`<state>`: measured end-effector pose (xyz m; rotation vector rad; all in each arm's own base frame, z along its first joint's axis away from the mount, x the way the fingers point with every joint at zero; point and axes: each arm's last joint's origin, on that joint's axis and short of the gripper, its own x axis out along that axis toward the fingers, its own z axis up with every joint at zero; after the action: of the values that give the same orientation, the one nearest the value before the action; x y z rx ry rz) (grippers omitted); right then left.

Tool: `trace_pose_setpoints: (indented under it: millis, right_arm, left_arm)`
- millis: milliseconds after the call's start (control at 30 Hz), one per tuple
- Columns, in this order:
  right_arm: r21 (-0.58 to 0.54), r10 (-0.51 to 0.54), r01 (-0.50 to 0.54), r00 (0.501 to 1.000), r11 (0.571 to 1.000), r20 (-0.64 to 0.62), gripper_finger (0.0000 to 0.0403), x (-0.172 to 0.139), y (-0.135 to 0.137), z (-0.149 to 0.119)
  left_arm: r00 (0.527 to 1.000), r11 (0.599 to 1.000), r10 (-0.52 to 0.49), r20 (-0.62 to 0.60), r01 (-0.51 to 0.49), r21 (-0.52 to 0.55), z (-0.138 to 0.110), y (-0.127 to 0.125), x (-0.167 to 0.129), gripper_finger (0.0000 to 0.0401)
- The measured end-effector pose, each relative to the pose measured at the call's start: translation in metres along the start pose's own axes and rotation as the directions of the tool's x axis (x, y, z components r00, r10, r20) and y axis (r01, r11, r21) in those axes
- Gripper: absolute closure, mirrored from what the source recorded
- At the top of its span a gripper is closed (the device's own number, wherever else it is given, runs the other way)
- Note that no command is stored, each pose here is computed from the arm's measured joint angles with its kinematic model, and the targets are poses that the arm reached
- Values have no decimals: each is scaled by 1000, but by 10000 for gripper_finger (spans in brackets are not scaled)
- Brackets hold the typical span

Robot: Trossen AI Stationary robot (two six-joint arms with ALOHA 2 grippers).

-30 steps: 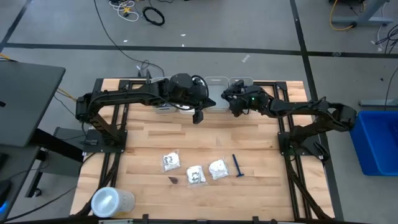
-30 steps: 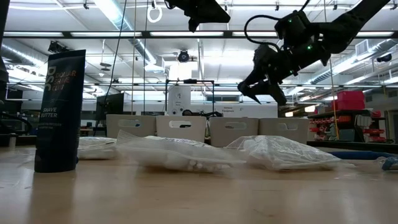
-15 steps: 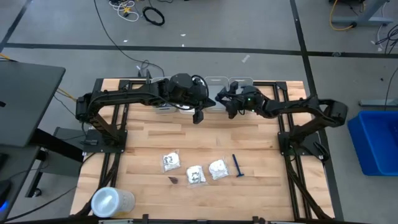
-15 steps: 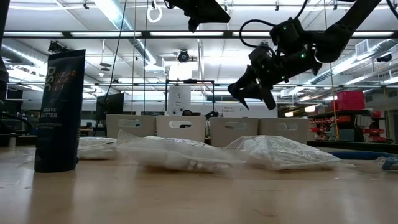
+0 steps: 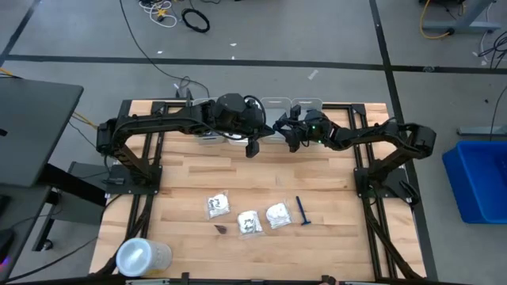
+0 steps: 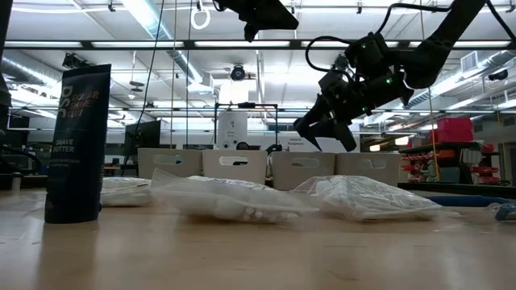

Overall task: Pick & Place Travel size toiletries
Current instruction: Put the blue shave cream into the middle gray bin, then put the blue razor into the right gray bin

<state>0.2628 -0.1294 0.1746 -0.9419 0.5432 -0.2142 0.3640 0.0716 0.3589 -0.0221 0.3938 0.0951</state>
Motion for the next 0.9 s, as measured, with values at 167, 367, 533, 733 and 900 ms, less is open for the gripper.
trace_pose_setpoints:
  millis: [167, 367, 533, 733, 900]
  right_arm:
    - [0, 1, -1, 1000, 1000, 1, 231, 0, 0, 0]
    - [0, 11, -11, 1000, 1000, 19, 193, 0, 0, 1]
    - [0, 13, -13, 1000, 1000, 22, 148, 0, 0, 1]
    - [0, 13, -13, 1000, 1000, 23, 110, 0, 0, 1]
    - [4, -1, 1, 999, 1000, 32, 99, 0, -1, 2]
  left_arm:
    - [1000, 1000, 0, 0, 0, 0, 0, 0, 0, 376]
    - [1000, 1000, 0, 0, 0, 0, 0, 0, 0, 376]
    - [1000, 1000, 0, 0, 0, -6, 0, 0, 0, 376]
    - [1000, 1000, 0, 0, 0, -8, 0, 0, 0, 376]
    - [1000, 1000, 0, 0, 0, -23, 0, 0, 0, 376]
